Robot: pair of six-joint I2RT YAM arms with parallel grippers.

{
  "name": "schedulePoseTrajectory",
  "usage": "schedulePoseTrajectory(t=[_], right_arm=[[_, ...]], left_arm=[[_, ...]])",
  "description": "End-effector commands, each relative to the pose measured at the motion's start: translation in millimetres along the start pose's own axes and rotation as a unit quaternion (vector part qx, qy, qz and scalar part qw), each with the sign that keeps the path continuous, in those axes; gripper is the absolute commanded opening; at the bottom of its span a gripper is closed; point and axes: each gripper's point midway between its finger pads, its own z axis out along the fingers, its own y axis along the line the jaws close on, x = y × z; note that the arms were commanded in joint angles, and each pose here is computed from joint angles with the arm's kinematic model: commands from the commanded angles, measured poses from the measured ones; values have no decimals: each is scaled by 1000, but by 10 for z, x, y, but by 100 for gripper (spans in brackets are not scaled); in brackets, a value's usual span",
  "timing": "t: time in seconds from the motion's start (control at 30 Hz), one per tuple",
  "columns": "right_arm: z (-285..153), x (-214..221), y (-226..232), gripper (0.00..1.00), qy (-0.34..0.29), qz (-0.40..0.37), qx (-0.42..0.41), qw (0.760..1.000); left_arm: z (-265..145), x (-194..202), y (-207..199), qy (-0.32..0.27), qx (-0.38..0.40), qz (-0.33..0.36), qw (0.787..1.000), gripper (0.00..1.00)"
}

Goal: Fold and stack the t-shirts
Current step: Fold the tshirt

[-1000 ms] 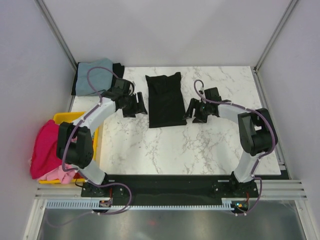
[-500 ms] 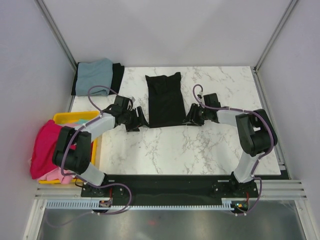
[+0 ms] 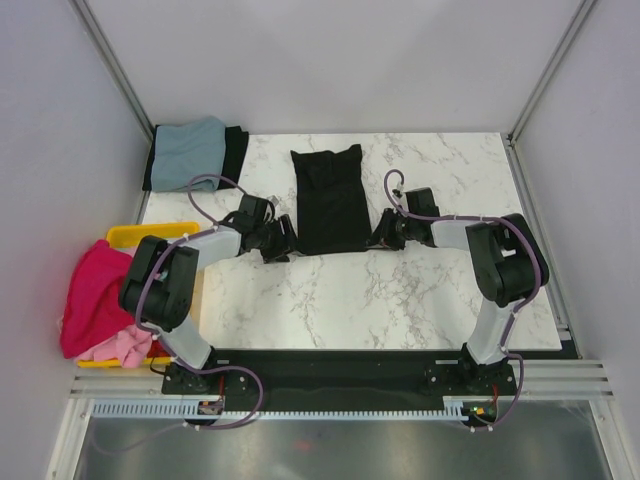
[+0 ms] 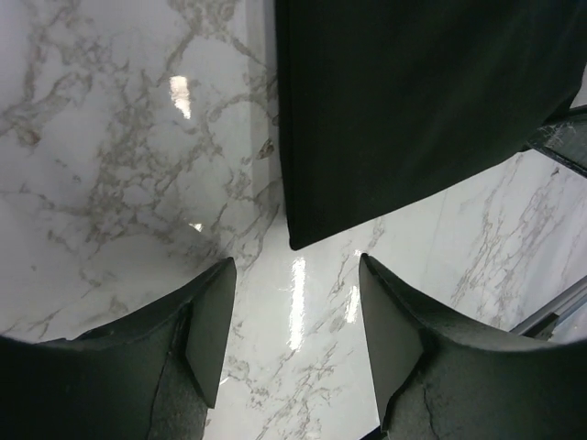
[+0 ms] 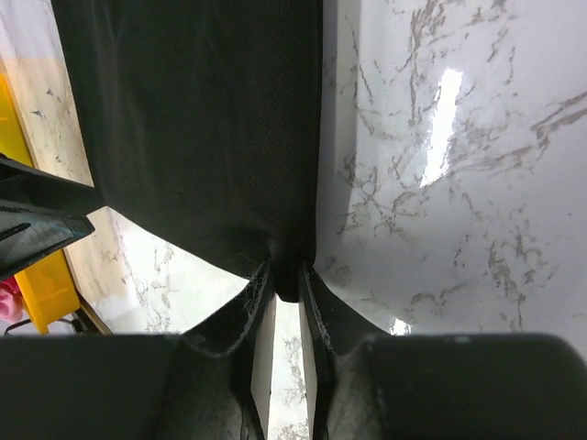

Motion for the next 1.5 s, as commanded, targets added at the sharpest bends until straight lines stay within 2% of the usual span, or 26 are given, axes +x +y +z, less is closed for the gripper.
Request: schedulePoseTrajectory(t=[0.0,0.2,0.33,0.5,0.53,0.63,0.8,0.87,1.03,1.3,1.47], right_arm=[[78,49,-127,22,9,-2,17,1000],[103,63,-137,14,15,-1,15,1000],[125,94,-173,13,20,-2,17,1000],[141,117,-195,3,24,-2,18,1000],[146,127,-197,2,26,-1,19,999],[135,108,-184,0,25,-4,18,1000],[7,100,-67,0,17,-8,7,1000],[-87,181,-51,0,17,-5,7,1000],[-521,344,179,0,-5,-15,1,1000],[-1294,833,525,0,-42,-18,-17,999],[-1679,733,912,0,-90,-17,-51,994]], left_arm=[[75,-79,-164,-16,30,-2,999,64],[186,-84,-114,-19,23,-6,1000,47],[280,-45,-91,-14,15,-5,1000,41],[341,-113,-132,-22,9,0,1000,30],[341,-131,-143,-25,9,2,1000,26],[322,-190,-177,-34,9,9,999,2],[160,-181,-327,-42,16,34,998,2],[96,-44,-341,-36,0,47,998,2],[-336,262,-650,-44,17,79,996,2],[-1083,785,-818,-51,35,70,996,2],[-1502,740,-954,-78,55,66,993,2]])
